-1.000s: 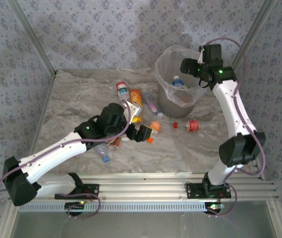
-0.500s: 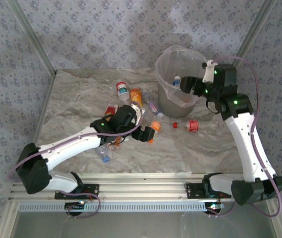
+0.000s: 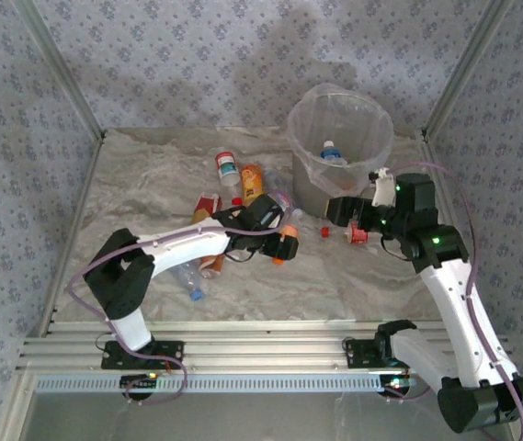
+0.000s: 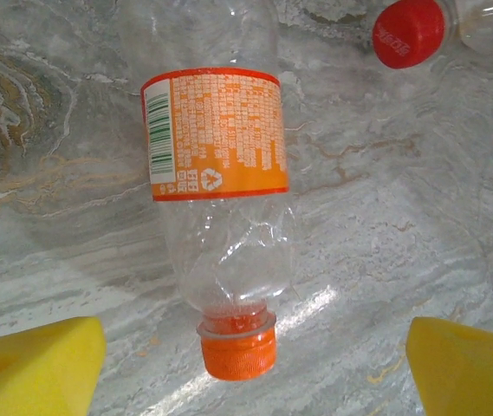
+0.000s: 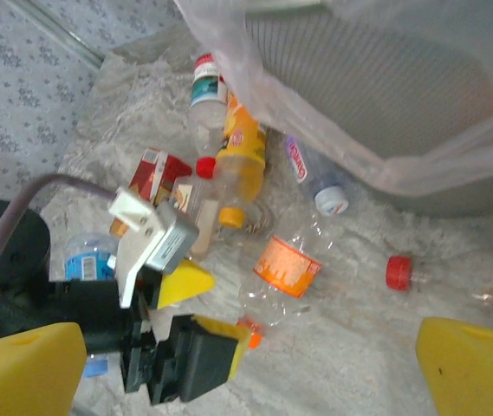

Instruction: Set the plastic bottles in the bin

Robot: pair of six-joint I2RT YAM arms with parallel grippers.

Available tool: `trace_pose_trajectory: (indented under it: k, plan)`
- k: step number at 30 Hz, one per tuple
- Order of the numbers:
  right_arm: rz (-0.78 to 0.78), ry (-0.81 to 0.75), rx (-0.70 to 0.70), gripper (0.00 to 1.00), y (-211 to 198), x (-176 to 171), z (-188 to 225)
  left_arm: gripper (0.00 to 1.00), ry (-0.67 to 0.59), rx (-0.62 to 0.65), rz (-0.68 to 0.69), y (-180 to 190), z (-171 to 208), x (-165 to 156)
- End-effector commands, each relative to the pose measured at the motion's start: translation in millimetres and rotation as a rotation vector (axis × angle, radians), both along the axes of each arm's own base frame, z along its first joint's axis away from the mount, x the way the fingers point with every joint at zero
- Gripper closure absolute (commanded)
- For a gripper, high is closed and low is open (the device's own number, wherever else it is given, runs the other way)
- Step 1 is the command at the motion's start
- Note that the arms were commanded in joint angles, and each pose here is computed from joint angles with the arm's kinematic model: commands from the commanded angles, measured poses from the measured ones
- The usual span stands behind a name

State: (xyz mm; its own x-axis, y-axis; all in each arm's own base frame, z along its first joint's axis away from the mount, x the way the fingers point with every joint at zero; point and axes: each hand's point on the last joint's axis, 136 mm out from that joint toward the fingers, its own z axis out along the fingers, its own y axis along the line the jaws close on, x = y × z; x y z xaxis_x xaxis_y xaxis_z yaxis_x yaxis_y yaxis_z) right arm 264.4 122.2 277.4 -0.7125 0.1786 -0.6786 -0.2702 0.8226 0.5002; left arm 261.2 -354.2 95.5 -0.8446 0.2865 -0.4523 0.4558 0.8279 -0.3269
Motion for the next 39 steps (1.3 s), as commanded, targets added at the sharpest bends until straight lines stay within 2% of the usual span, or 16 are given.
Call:
trace_pose_trajectory:
  k: [1,8,21,39]
  plan:
    - [0.031,0.003,0.04,0.0,6.8,-3.7,0.0,0.12,0.015,0.022,0.012,-5.5,-3.8,3.4]
    - [0.042,0.018,0.036,0.0,7.7,-4.8,-3.6,0.13,0.051,0.067,0.022,-5.9,-23.1,10.8]
    - [0.026,0.03,0.022,0.0,2.5,-2.1,-8.4,0.11,0.106,0.068,-0.006,-16.4,-48.0,11.2]
    - [0.016,0.055,0.011,0.0,-0.8,-4.4,-18.4,0.24,0.107,0.027,-0.004,-23.5,-54.2,18.3]
